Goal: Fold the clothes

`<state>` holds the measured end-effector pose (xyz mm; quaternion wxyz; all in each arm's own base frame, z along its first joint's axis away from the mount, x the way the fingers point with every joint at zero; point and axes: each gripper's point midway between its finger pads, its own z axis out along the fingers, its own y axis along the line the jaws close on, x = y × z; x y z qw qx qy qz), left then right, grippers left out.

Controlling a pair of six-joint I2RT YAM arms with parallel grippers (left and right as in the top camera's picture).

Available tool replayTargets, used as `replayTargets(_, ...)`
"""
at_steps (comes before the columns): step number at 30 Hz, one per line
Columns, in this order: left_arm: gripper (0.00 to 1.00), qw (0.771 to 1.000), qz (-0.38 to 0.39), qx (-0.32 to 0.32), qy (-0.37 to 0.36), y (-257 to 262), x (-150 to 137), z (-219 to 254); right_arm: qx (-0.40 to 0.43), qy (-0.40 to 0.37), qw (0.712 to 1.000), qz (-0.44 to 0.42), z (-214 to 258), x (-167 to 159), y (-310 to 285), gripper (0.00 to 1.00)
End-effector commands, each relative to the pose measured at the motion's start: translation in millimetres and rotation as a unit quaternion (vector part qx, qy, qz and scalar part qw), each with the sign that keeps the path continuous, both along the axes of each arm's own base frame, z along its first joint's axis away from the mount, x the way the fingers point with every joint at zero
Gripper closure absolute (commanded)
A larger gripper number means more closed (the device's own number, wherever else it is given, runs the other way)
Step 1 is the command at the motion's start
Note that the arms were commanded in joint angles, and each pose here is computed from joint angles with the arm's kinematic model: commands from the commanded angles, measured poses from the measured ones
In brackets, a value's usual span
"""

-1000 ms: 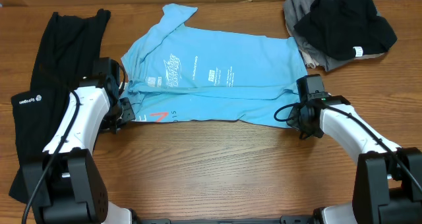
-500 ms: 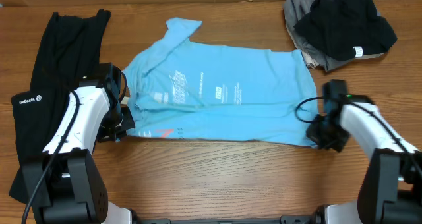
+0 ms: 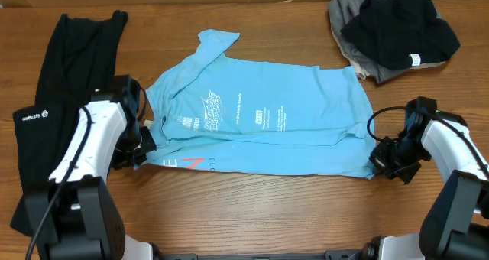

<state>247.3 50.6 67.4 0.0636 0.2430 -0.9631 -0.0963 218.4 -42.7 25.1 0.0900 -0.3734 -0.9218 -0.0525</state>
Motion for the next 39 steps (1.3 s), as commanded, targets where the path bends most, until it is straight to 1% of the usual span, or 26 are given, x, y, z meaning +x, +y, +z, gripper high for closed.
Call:
replayTargets(1,0.96,0.998,0.018,0.014,-0.059,5,11,24,0.024,-0.017,1.000,0.001,5,11,10,0.96)
replayTargets(9,0.96,0.992,0.019,0.019,-0.125,6,19,50,0.018,-0.035,0.999,0.011,8,10,24,0.96)
replayTargets(16,0.96,0.992,0.017,0.018,-0.122,5,15,53,0.014,-0.050,0.998,0.028,19,1,40,0.96)
replayTargets(22,0.96,0.993,0.017,0.018,-0.116,5,6,57,0.014,-0.051,0.998,0.031,33,-15,44,0.96)
replayTargets(25,0.96,0.992,0.017,0.035,-0.122,10,2,65,0.011,-0.063,0.997,0.031,40,-21,45,0.96)
replayTargets(29,0.96,0.989,0.017,0.037,-0.144,10,2,74,0.020,-0.103,0.994,0.028,56,-21,50,0.96)
replayTargets(33,0.96,0.988,0.017,0.037,-0.148,10,2,76,0.029,-0.113,0.993,0.022,63,-22,54,0.96)
replayTargets(34,0.91,0.988,0.015,0.037,-0.148,10,2,76,0.031,-0.114,0.993,0.022,63,-22,55,0.85)
replayTargets(35,0.88,0.988,0.009,0.037,-0.149,10,3,77,0.032,-0.115,0.993,0.022,63,-22,55,0.76)
replayTargets(36,0.56,0.988,0.001,0.037,-0.148,10,3,77,0.032,-0.116,0.993,0.022,63,-21,55,0.66)
replayTargets(37,0.44,0.988,-0.005,0.037,-0.147,10,3,77,0.032,-0.116,0.992,0.022,63,-21,55,0.63)
replayTargets(39,0.42,0.988,-0.013,0.037,-0.147,10,4,77,0.031,-0.118,0.992,0.022,63,-20,55,0.62)
